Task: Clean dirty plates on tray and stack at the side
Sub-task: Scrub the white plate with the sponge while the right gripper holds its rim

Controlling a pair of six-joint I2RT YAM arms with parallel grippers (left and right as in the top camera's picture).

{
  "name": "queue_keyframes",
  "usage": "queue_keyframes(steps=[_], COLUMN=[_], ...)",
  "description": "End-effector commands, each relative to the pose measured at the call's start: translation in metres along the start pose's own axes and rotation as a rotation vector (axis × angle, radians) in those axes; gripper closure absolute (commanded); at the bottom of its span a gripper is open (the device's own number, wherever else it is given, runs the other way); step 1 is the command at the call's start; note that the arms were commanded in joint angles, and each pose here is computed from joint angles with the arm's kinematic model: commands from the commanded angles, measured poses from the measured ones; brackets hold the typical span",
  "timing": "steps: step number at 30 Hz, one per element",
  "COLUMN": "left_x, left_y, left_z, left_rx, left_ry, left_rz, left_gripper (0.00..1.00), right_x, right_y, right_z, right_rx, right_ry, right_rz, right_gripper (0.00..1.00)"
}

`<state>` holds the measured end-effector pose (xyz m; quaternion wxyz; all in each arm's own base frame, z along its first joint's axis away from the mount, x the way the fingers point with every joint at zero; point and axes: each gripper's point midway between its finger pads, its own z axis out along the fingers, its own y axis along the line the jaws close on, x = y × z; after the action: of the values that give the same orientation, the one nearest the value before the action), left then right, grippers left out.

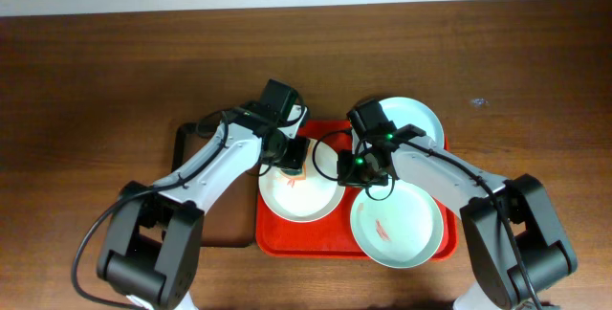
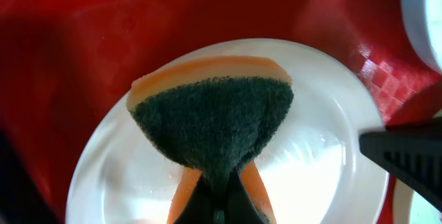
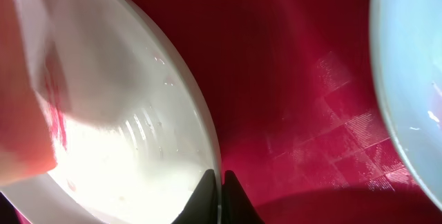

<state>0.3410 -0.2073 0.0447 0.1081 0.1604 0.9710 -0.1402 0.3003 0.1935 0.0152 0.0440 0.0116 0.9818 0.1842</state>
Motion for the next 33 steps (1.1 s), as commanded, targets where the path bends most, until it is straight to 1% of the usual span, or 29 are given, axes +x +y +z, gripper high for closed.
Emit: queue_keyframes(steps=[1,5,6,8,9,11,12,14,15,17,18,19,20,24,25,28,32,33], left_x=[0.004,0.010,0.013,0.014,0.002,-0.010,-0.015,-0.010,-0.007,-0.003,-0.002,-0.001,0.001,0.015,0.020,0.041,0.051,0.054], left_y=[-0.001,0.001,0.006,0.006,0.001,-0.004,-0.006,0.004,0.006,0.007,0.006,0.007,0.007,0.015,0.017,0.023,0.014,0.002], left_z=[0.015,0.018,0.018,0.010,-0.003,-0.020,-0.026,-0.027,-0.027,-0.028,-0.027,-0.027,-0.026,-0.007,-0.002,0.015,0.032,0.036], left_rx=[0.013,0.007,-0.022,-0.033,-0.030,-0.029,-0.029,-0.084,-0.097,-0.100,-0.101,-0.101,-0.102,-0.128,-0.130,-0.130,-0.083,-0.034], left_ry=[0.040,0.066,0.080,0.098,0.085,0.078,0.071,0.089,0.101,0.116,0.118,0.122,0.127,0.137,0.138,0.169,0.157,0.162], left_rz=[-0.014,-0.024,-0.027,-0.030,-0.027,-0.026,-0.024,-0.028,-0.029,-0.031,-0.031,-0.032,-0.033,-0.050,-0.075,-0.088,-0.092,-0.082], left_gripper=[1.00,1.00,1.00,1.00,1.00,1.00,1.00,1.00,1.00,1.00,1.00,1.00,1.00,1.00,1.00,1.00,1.00,1.00], right_x=[0.005,0.005,0.004,0.004,0.004,0.003,0.003,0.003,0.004,0.004,0.006,0.007,0.008,0.007,0.007,0.007,0.007,0.007], right_y=[0.001,0.001,0.001,0.001,0.001,0.000,-0.001,-0.002,-0.002,-0.002,-0.002,-0.001,0.000,-0.003,-0.004,-0.004,-0.004,-0.004], right_z=[0.003,0.003,0.003,0.003,0.003,0.003,0.003,0.003,0.003,0.004,0.005,0.006,0.007,0.007,0.007,0.008,0.008,0.007], right_rx=[-0.005,-0.005,-0.005,-0.005,-0.006,0.001,0.009,0.013,0.014,0.014,0.021,0.021,0.029,0.062,0.063,0.063,0.063,0.063], right_ry=[0.014,0.014,0.014,0.012,0.012,0.008,0.006,0.006,0.007,0.008,0.009,0.011,0.007,-0.008,-0.006,-0.006,-0.006,-0.006], right_rz=[-0.009,-0.009,-0.009,-0.010,-0.010,-0.010,-0.010,-0.009,-0.008,-0.009,-0.014,-0.021,-0.030,-0.038,-0.038,-0.038,-0.038,-0.038], right_gripper=[0.96,0.96,0.96,0.96,0.89,0.70,0.70,0.71,0.74,0.75,0.85,0.92,0.96,0.96,0.96,0.96,0.96,0.96])
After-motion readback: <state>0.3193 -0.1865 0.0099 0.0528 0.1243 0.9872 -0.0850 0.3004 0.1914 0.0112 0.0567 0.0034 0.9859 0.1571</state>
